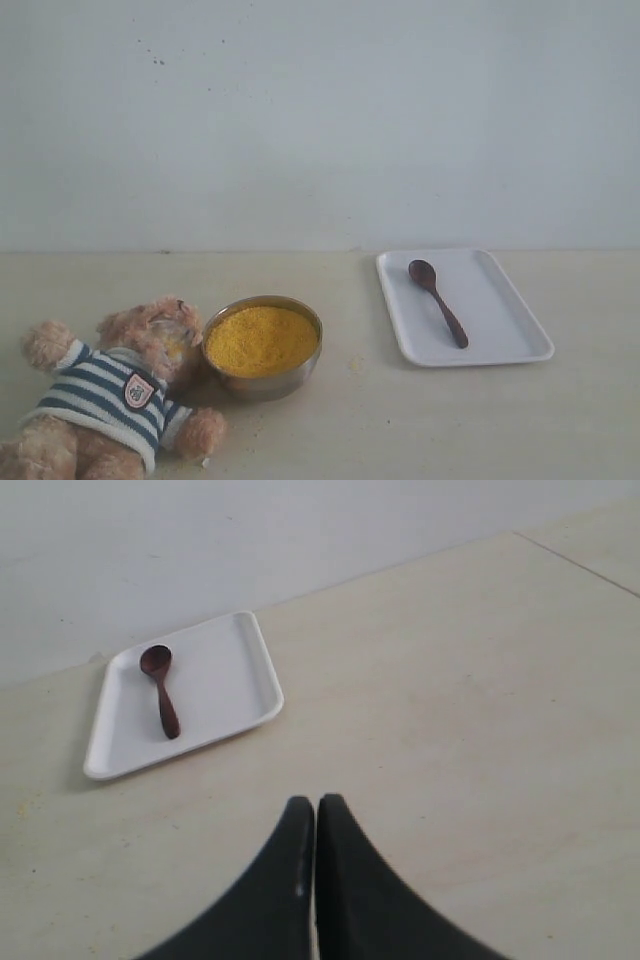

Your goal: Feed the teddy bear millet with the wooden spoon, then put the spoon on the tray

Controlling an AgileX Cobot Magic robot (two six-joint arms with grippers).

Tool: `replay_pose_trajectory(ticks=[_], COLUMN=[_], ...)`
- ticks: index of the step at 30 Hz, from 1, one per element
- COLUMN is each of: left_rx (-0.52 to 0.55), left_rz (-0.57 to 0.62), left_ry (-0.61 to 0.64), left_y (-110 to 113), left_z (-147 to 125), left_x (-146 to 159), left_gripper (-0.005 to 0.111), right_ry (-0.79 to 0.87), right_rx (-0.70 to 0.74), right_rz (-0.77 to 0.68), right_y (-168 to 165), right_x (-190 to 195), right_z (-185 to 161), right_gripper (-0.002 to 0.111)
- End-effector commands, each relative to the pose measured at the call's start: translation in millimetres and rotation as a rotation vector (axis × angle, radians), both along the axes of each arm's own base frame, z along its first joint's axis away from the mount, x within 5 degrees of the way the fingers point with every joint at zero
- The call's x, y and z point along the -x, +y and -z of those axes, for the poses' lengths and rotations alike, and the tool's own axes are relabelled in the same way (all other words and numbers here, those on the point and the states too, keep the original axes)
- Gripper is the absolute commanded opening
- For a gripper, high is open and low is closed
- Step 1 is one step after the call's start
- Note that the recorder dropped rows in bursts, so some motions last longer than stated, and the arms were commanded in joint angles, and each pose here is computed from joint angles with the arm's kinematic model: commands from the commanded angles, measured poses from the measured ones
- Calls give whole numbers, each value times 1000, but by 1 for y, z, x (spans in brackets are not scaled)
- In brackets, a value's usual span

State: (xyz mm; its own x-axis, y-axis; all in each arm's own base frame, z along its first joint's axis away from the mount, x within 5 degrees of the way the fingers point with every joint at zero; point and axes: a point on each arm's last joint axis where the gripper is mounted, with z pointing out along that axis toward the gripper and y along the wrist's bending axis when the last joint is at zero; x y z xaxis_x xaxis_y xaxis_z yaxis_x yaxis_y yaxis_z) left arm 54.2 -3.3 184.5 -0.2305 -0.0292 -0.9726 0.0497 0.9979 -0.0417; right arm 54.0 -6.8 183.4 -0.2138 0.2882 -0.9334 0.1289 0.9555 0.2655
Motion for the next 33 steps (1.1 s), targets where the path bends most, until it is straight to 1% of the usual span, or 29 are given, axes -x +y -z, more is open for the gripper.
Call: replay_pose_trajectory(ticks=[1, 3, 6, 11, 33], left_rx=[17, 17, 17, 17, 13], left_rz=[-2, -2, -2, -2, 13], left_ry=[-9, -9, -9, -9, -9], left_y=[0, 0, 0, 0, -1], left_z=[-1, -1, -1, -1, -1], left_x=[0, 0, 0, 0, 0], left_gripper=[4, 4, 4, 4, 4], right_ry=[-84, -66, 25, 20, 17], right_rx=[118, 193, 198, 288, 278], right_rz=[-85, -125, -156, -147, -147], right_y=[5, 7, 9, 6, 7], right_x=[-1, -1, 1, 1, 0], right_z=[-8, -6, 2, 1, 1], right_gripper=[0, 0, 0, 0, 0])
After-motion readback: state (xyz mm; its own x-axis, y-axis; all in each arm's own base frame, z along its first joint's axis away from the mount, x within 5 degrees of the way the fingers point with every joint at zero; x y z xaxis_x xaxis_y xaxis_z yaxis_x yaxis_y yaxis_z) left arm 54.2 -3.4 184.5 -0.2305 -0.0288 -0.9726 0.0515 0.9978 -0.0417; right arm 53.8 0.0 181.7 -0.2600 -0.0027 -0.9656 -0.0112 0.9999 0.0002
